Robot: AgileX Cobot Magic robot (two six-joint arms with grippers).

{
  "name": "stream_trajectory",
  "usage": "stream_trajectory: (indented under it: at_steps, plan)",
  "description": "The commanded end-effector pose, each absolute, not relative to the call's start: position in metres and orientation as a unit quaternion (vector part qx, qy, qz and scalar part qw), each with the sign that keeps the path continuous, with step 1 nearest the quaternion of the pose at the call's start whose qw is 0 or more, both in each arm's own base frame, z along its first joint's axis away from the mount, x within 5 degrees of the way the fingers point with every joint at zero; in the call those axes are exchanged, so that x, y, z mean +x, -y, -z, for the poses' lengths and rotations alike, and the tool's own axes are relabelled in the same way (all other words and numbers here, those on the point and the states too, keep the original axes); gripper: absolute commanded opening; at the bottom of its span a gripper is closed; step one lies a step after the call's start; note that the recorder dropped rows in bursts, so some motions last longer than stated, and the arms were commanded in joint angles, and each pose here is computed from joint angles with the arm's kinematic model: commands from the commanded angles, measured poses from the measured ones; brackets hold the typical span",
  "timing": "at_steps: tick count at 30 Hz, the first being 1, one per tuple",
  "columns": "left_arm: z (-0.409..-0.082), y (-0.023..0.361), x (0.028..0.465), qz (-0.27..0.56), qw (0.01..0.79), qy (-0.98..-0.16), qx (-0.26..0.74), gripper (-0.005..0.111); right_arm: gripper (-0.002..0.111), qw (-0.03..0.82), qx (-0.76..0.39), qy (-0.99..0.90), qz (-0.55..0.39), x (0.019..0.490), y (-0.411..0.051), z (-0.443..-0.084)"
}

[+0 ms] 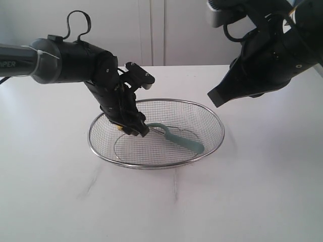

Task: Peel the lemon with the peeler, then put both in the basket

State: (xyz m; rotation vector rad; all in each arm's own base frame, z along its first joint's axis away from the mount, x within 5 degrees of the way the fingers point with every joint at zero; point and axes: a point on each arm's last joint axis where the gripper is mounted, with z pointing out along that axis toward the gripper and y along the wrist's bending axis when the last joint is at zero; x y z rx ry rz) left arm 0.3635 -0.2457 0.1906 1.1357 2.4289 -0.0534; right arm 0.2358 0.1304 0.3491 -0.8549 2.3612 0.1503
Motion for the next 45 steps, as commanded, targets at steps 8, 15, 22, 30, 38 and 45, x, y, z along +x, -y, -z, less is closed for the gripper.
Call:
stream_trajectory:
  at_steps: [8, 15, 22, 30, 38, 45]
  plan:
    - [-0.172, 0.249, 0.365, 0.023, 0.205, -0.890, 0.407, 0.000, 0.000, 0.311, -0.320, -0.893, -0.060, 0.234, -0.129, -0.350]
    - [-0.171, 0.249, 0.365, 0.023, 0.202, -0.890, 0.408, 0.019, 0.000, 0.311, -0.320, -0.893, -0.060, 0.234, -0.129, -0.350]
    - [-0.171, 0.248, 0.363, 0.021, 0.192, -0.892, 0.408, 0.063, 0.000, 0.311, -0.320, -0.893, -0.060, 0.234, -0.129, -0.350]
    - [-0.175, 0.247, 0.361, 0.019, 0.187, -0.892, 0.410, 0.080, 0.000, 0.311, -0.320, -0.893, -0.060, 0.234, -0.129, -0.350]
    - [-0.224, 0.240, 0.351, 0.031, 0.224, -0.887, 0.403, 0.080, 0.000, 0.311, -0.320, -0.893, -0.060, 0.234, -0.129, -0.350]
    - [-0.271, 0.229, 0.335, 0.036, 0.255, -0.880, 0.399, 0.076, 0.000, 0.311, -0.319, -0.893, -0.059, 0.234, -0.129, -0.350]
